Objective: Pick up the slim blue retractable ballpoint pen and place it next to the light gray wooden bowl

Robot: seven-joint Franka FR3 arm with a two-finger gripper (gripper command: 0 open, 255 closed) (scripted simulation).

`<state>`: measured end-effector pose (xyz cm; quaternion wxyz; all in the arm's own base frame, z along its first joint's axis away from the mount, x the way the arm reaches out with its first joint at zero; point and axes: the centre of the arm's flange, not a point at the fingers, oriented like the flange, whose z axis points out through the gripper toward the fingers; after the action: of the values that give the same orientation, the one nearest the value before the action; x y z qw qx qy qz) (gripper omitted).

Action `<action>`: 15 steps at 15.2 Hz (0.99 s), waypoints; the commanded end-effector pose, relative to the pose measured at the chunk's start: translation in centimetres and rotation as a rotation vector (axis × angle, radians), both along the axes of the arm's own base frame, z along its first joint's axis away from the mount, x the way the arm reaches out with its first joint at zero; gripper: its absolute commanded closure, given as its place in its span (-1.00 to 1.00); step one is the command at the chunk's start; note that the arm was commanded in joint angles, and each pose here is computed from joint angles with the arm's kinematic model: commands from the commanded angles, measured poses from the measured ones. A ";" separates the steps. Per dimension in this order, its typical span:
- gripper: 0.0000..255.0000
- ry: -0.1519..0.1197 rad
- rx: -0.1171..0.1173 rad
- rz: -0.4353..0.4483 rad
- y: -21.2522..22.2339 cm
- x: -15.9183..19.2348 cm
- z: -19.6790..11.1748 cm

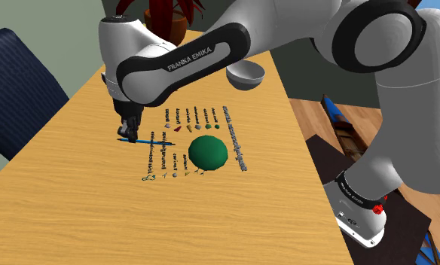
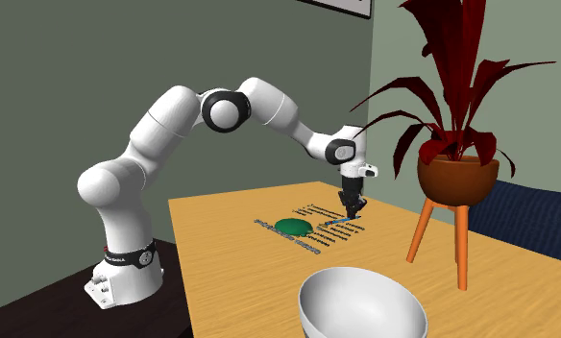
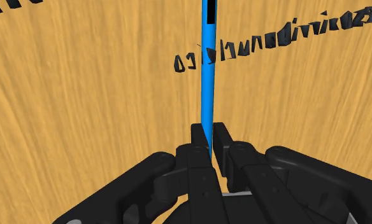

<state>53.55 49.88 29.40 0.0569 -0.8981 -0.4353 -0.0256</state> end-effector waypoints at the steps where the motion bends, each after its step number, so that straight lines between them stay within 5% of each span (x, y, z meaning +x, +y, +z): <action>1: 1.00 0.000 0.000 0.000 0.0 0.0 0.0; 15: 1.00 0.000 0.000 0.000 0.0 0.0 5.3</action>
<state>53.58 49.92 34.11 0.0568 -0.8981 -0.4353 -0.0256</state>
